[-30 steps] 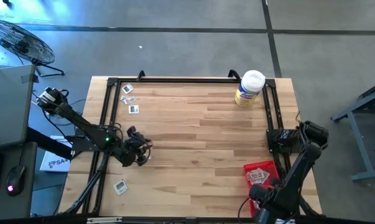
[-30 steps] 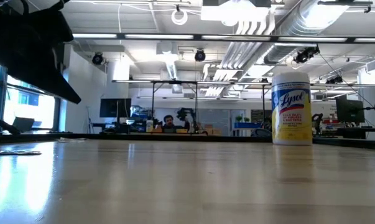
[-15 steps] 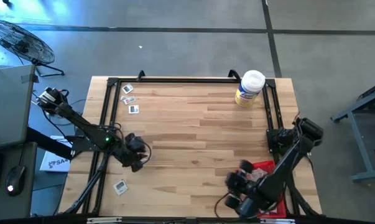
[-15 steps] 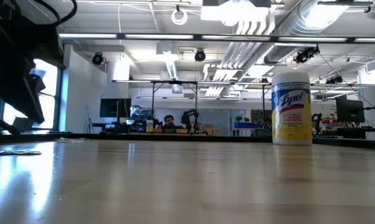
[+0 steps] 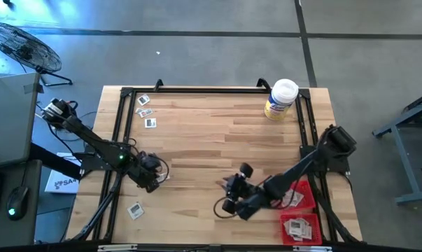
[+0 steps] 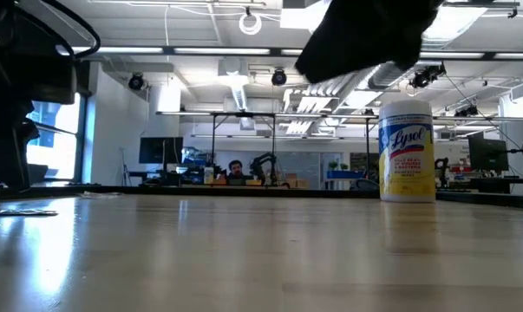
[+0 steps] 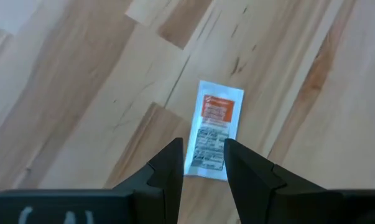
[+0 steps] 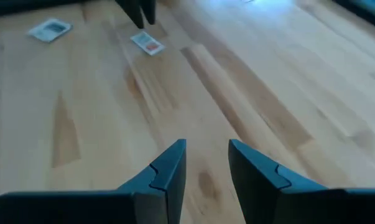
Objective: Pick & Place First Aid Supplies
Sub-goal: Put the white ointment pack into the top red bin
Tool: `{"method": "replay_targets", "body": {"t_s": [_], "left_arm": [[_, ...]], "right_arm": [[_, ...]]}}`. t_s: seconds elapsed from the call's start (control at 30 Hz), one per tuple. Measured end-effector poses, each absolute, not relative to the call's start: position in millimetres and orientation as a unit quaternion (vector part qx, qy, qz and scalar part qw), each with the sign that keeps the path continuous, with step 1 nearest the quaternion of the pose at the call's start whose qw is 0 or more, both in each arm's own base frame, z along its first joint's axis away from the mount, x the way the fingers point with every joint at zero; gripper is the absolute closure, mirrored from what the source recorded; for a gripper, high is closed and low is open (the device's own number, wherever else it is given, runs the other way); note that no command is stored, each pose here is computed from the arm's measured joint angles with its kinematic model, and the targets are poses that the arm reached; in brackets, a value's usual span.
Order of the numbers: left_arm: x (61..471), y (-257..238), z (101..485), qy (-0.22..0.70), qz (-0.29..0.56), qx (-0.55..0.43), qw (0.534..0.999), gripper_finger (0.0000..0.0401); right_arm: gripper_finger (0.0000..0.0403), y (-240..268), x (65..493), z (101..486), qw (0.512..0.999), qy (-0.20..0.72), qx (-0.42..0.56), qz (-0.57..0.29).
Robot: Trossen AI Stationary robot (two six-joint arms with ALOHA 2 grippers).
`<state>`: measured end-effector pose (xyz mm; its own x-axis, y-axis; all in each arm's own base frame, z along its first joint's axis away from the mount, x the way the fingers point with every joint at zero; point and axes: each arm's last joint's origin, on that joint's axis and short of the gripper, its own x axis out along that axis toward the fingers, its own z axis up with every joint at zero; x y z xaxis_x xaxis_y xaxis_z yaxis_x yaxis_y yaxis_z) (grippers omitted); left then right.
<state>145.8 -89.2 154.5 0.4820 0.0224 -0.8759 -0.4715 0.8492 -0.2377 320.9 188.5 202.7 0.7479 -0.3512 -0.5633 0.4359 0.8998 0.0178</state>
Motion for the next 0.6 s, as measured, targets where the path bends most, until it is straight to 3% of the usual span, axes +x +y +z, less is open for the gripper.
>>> {"method": "replay_targets", "body": {"t_s": [0.33,0.6], "left_arm": [[156.0,-96.4,128.0,0.536,0.152,-0.154,0.816,0.0287],[172.5,-98.9,130.8,0.441,0.159,-0.064,0.881,0.0287]], "right_arm": [[0.0288,163.0,332.1,179.1,0.951,0.232,0.078,-0.187],[0.0289,142.2,353.6,185.9,0.972,0.188,0.07,-0.124]]}}
